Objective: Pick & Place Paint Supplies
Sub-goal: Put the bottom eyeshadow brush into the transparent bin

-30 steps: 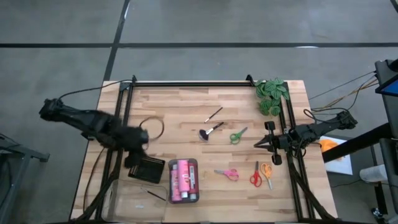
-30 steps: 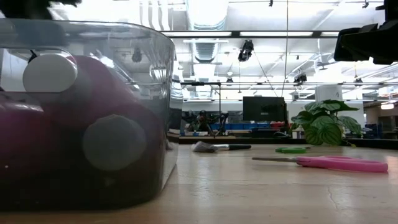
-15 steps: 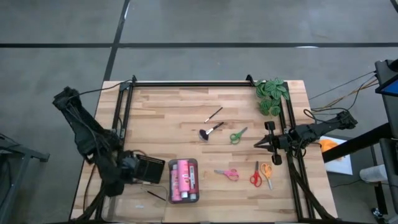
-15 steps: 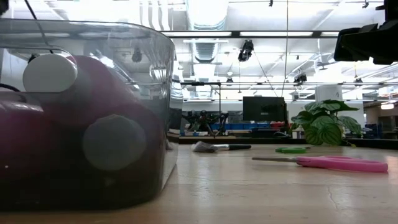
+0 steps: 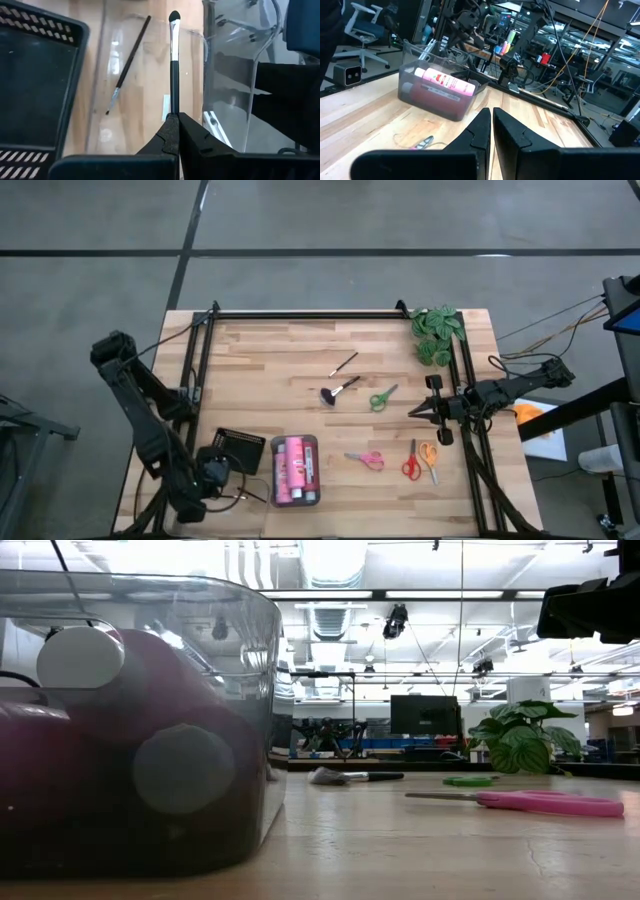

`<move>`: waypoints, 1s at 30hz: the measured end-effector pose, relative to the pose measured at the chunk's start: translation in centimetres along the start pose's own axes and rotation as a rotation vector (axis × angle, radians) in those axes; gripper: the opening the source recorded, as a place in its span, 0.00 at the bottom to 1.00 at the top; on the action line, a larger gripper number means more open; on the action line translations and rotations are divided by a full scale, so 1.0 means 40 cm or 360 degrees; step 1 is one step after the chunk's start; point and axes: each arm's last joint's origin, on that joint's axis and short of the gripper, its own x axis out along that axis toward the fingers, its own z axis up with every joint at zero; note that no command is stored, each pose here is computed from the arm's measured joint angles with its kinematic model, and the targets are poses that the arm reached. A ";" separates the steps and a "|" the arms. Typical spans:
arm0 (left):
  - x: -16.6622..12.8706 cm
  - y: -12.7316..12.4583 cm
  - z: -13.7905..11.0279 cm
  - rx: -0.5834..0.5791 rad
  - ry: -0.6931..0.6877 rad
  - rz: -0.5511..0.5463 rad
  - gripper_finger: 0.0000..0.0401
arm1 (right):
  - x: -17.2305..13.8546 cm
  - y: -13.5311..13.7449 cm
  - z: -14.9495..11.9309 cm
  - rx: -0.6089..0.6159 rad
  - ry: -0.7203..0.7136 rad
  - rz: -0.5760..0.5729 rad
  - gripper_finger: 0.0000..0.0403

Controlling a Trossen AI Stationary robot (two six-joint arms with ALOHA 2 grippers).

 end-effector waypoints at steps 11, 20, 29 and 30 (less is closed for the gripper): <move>0.116 -0.003 0.002 0.0034 0.0023 0.0197 0.00 | 0.000 0.000 0.000 0.0000 0.0000 0.0001 0.04; 0.218 0.017 -0.018 -0.0020 0.0095 0.0252 0.00 | 0.000 0.000 0.000 0.0000 0.0001 0.0000 0.04; 0.226 0.025 -0.023 -0.0025 0.0105 0.0270 0.00 | 0.000 0.000 0.000 0.0000 0.0001 0.0000 0.04; 0.226 0.026 -0.024 -0.0034 0.0105 0.0271 0.00 | 0.000 0.000 0.000 0.0000 0.0001 0.0001 0.04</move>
